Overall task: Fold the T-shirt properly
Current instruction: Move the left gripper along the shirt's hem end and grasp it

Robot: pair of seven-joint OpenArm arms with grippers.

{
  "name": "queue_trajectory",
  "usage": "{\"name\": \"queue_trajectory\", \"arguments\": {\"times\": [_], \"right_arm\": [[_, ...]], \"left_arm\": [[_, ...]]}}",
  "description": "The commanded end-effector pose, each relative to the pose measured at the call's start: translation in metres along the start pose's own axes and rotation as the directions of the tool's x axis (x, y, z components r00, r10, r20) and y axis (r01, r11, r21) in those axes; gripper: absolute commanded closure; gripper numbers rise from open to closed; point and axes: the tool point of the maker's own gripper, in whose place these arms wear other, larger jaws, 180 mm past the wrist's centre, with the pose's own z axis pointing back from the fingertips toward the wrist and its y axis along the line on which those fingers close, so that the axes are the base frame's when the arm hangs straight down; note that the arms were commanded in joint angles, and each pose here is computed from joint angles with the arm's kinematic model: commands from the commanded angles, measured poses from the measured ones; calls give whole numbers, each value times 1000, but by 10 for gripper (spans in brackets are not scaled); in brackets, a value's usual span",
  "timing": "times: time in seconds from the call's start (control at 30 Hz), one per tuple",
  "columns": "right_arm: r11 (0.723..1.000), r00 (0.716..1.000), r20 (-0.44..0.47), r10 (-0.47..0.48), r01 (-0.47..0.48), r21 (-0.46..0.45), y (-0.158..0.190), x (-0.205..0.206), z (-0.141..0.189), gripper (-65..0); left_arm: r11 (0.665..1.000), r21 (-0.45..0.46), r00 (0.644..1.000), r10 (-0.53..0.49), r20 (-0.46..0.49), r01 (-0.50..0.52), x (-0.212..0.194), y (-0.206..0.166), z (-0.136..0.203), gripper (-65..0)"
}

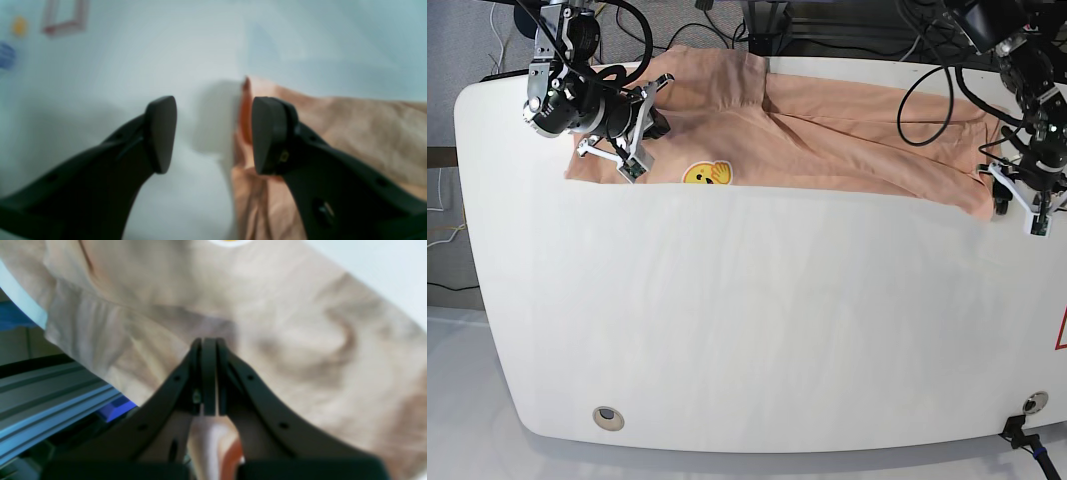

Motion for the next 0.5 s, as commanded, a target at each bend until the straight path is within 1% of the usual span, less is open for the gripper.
{"name": "queue_trajectory", "arguments": {"times": [0.0,0.1,0.37,0.47], "right_arm": [[1000,1000,6,-9,9,5,-3,0,-1,0],[1000,999,26,-19,18,15,-2,2,-3,0],[1000,1000,21,-20,20,16,-1,0,-3,0],[1000,1000,19,-21,20,15,-2,-1,-3,0]], "left_arm": [[1000,-5,999,31,21,-31,9,6,-7,-339],[997,-35,997,70,13,-70,5,1,-16,-340],[979,-122,986,164,11,-162,-2,-15,-30,-344],[973,-141,982,187,25,-182,1,-18,-31,-408]]}}
